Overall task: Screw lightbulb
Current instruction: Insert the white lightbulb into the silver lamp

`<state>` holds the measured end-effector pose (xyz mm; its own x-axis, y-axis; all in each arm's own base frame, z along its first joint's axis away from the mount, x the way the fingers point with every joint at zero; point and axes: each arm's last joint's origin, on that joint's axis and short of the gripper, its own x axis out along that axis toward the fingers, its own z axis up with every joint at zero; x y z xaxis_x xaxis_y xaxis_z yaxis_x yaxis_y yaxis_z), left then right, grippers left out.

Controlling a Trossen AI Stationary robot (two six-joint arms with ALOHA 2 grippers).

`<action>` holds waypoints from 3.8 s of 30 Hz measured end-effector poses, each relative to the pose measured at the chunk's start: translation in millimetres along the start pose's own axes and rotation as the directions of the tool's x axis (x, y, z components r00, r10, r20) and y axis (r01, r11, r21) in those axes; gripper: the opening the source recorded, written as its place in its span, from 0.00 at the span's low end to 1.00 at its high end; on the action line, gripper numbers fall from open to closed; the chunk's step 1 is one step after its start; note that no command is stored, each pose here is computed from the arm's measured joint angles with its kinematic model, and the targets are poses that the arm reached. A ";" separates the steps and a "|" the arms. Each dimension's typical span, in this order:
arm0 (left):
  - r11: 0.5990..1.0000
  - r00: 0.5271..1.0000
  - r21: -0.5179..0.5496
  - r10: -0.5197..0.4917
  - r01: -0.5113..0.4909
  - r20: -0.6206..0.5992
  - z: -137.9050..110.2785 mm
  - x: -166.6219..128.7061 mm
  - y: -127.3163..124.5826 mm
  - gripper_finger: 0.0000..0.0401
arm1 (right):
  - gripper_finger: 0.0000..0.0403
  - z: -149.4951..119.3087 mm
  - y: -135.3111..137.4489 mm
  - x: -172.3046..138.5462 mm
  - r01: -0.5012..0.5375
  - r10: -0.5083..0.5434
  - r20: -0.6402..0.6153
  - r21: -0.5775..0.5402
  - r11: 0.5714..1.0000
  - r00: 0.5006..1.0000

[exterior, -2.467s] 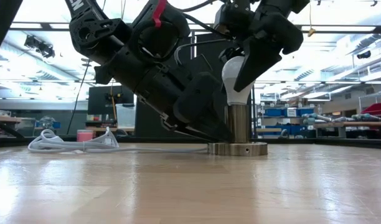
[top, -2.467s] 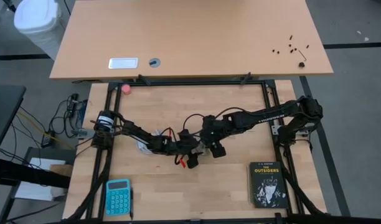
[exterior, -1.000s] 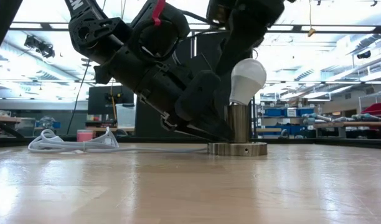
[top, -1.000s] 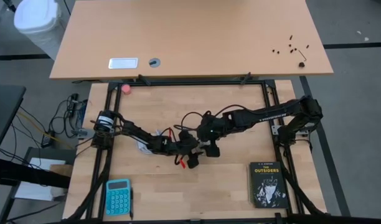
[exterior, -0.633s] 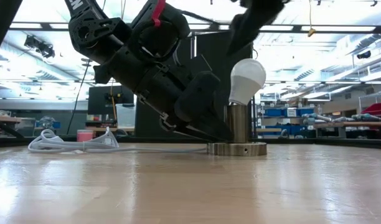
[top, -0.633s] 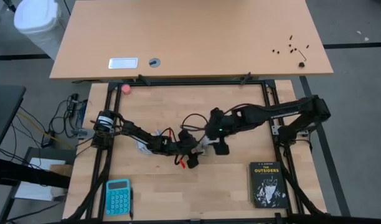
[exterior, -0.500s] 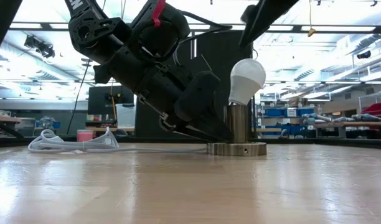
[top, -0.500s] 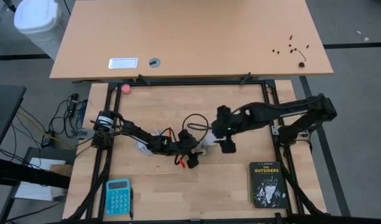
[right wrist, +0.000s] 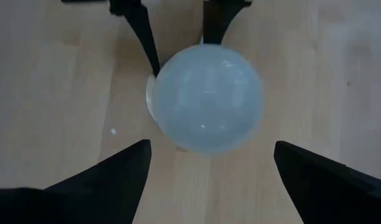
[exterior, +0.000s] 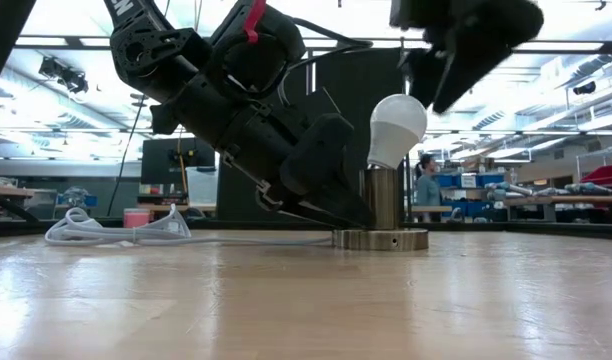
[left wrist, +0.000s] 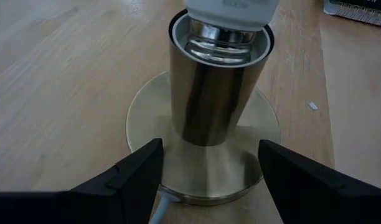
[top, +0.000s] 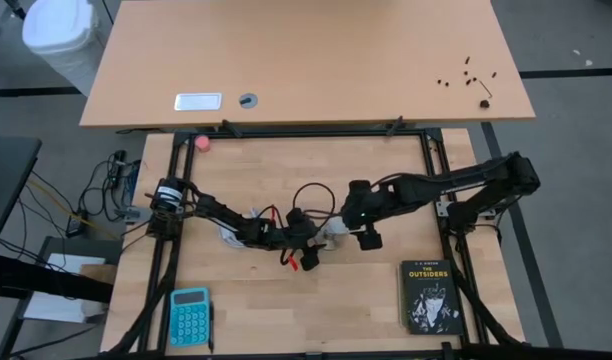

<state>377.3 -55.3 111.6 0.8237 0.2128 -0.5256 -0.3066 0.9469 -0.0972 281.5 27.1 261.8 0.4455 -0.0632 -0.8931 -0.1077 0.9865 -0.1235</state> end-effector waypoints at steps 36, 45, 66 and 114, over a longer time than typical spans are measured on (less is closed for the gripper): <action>1.000 1.000 0.001 -0.006 0.006 -0.006 -0.4 0.0 -0.1 0.67 | 0.86 -19.4 14.3 -23.9 0.047 -0.059 0.159 0.080 0.996 0.985; 1.000 1.000 -0.003 -0.013 0.013 -0.007 -0.5 -0.1 -0.6 0.67 | 0.86 -87.0 7.6 7.4 0.004 -0.032 0.347 0.081 0.997 0.937; 0.999 0.999 0.001 -0.050 0.050 -0.009 0.0 0.0 -1.9 0.67 | 0.72 -126.4 -40.2 85.6 -0.230 0.232 0.652 -0.090 0.969 0.722; 0.996 0.996 -0.033 -0.088 0.088 -0.020 -0.5 -0.5 -4.0 0.67 | 0.72 -82.4 -37.5 125.5 -0.205 0.379 0.800 -0.319 0.925 0.464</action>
<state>377.8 -59.3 111.8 0.8379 0.1236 -0.5316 -0.2487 0.9535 -0.1703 268.3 -30.2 118.7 0.8774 0.4657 -0.1152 -0.4747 0.8774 -0.0692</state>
